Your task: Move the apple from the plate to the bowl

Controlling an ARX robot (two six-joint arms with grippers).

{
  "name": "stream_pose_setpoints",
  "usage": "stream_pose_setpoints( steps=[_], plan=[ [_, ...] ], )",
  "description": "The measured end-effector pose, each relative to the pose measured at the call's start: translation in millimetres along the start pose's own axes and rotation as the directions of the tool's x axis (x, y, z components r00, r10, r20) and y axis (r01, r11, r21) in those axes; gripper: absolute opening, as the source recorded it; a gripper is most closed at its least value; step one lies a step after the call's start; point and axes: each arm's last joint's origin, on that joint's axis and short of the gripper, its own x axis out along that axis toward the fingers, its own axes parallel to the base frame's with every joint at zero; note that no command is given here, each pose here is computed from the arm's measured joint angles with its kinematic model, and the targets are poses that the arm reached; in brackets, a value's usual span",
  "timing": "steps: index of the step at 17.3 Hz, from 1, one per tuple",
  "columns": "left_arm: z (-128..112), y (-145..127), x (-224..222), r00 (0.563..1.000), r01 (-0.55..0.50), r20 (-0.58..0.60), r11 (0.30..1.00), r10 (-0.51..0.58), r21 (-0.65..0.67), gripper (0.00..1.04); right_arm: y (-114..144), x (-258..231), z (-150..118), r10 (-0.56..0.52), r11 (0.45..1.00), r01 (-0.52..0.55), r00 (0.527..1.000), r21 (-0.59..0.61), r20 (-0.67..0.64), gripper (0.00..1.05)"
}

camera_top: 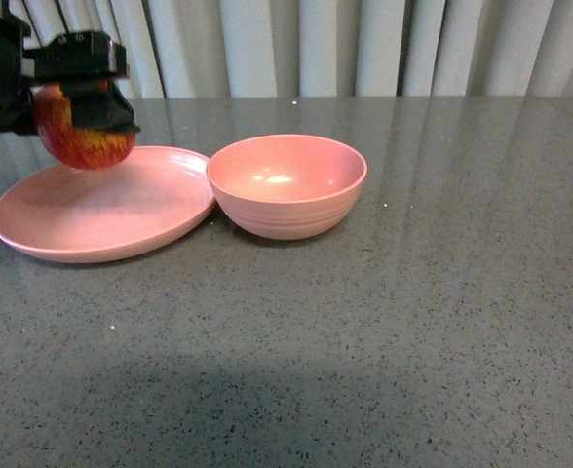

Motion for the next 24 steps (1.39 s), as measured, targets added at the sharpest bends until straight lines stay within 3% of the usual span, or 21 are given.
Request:
stream_pose_setpoints(
  steps=[1,2,3,6,16,24],
  plan=[
    [18.9,-17.9,-14.4,0.997,0.041,0.058,0.999,-0.043,0.034,0.69,0.0,0.0,0.0,0.0,1.0,0.0,1.0,0.0,0.0,0.98],
    [32.3,-53.7,-22.1,0.988,0.119,0.092,0.989,-0.128,0.09,0.69,0.0,0.0,0.0,0.0,1.0,0.0,1.0,0.0,0.0,0.98],
    [32.9,-75.1,-23.5,0.982,0.157,0.092,0.981,-0.168,0.118,0.69,0.0,0.0,0.0,0.0,1.0,0.0,1.0,0.0,0.0,0.98],
    [26.2,-103.8,-16.2,0.974,0.204,0.069,0.967,-0.217,0.152,0.69,0.0,0.0,0.0,0.0,1.0,0.0,1.0,0.0,0.0,0.98],
    [6.6,-129.2,0.1,0.969,0.242,0.008,0.955,-0.247,0.174,0.68,0.0,0.0,0.0,0.0,1.0,0.0,1.0,0.0,0.0,0.98],
    [-6.8,-131.2,20.3,0.973,0.23,-0.024,0.961,-0.229,0.152,0.68,0.0,0.0,0.0,0.0,1.0,0.0,1.0,0.0,0.0,0.98]
  ],
)
